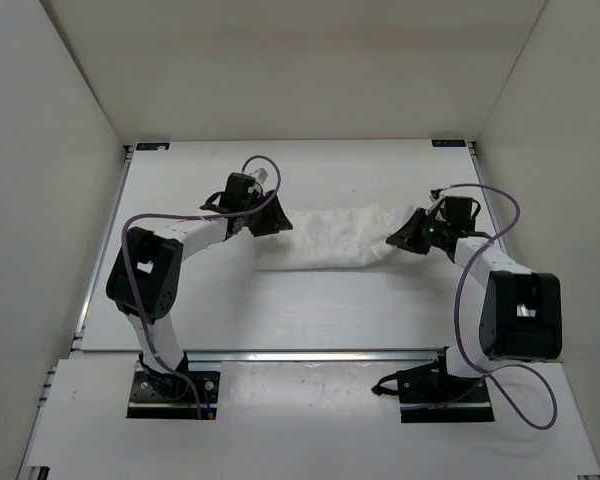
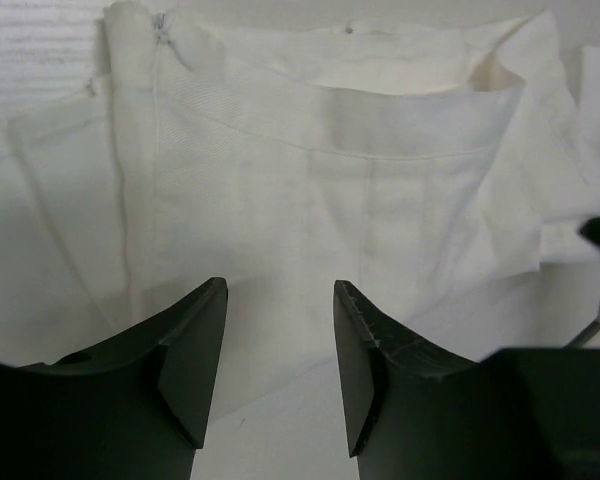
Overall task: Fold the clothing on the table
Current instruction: Fold the skirt
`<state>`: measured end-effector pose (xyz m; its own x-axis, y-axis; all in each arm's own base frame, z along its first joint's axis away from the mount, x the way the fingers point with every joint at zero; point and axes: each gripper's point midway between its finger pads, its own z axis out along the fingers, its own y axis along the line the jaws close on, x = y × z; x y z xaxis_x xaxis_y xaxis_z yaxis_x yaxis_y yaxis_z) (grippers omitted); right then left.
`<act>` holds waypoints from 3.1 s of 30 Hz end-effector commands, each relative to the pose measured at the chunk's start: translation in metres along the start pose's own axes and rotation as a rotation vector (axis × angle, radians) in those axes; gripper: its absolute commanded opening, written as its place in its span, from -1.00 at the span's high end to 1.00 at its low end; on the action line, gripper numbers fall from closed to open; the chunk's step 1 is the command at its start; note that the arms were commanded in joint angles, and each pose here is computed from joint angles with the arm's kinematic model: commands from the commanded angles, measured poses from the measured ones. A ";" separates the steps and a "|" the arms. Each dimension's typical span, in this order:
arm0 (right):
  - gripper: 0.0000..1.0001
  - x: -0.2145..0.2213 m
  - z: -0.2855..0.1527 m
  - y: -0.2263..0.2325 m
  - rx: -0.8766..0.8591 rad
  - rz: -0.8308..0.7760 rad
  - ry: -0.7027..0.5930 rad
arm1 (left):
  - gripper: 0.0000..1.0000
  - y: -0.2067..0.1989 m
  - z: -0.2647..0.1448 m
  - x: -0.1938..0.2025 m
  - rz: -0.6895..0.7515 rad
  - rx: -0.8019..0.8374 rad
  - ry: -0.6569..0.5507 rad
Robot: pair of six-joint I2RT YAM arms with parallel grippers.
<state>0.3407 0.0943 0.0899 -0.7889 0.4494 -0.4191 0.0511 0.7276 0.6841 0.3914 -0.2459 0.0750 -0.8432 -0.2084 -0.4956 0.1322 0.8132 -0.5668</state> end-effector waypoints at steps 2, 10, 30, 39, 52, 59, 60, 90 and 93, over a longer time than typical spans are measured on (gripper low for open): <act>1.00 -0.028 0.009 0.028 -0.027 -0.118 0.025 | -0.16 -0.012 -0.032 -0.023 -0.032 0.095 -0.030; 1.00 -0.037 0.025 0.077 -0.042 -0.267 0.091 | -0.08 0.035 -0.050 0.028 -0.078 0.044 0.035; 1.00 -0.031 0.067 0.232 -0.190 -0.571 0.215 | 0.99 0.087 -0.006 0.084 -0.127 -0.062 0.199; 0.98 0.080 0.109 0.281 -0.330 -0.541 0.372 | 1.00 0.091 -0.007 0.085 -0.155 -0.044 0.185; 0.99 0.134 0.151 0.256 -0.359 -0.492 0.545 | 0.87 0.092 -0.010 0.086 -0.193 -0.014 0.168; 1.00 0.132 0.159 0.253 -0.329 -0.500 0.539 | 0.77 0.060 -0.051 0.059 -0.191 0.064 0.044; 1.00 0.131 0.159 0.254 -0.330 -0.502 0.529 | 0.74 0.059 -0.056 0.061 -0.194 0.064 0.043; -0.02 0.117 0.102 0.337 -0.512 -0.727 0.318 | 0.26 0.025 -0.231 -0.023 -0.302 0.085 -0.676; -0.01 0.097 0.090 0.319 -0.593 -0.647 0.233 | 0.27 0.017 -0.231 -0.022 -0.294 0.122 -0.663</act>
<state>0.3049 0.4295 0.1501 -0.7311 -0.3150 -0.6052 -0.6740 0.4710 0.5691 0.2923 -0.0994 0.2068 -0.3822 -0.7145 -0.5860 -0.0003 0.6342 -0.7731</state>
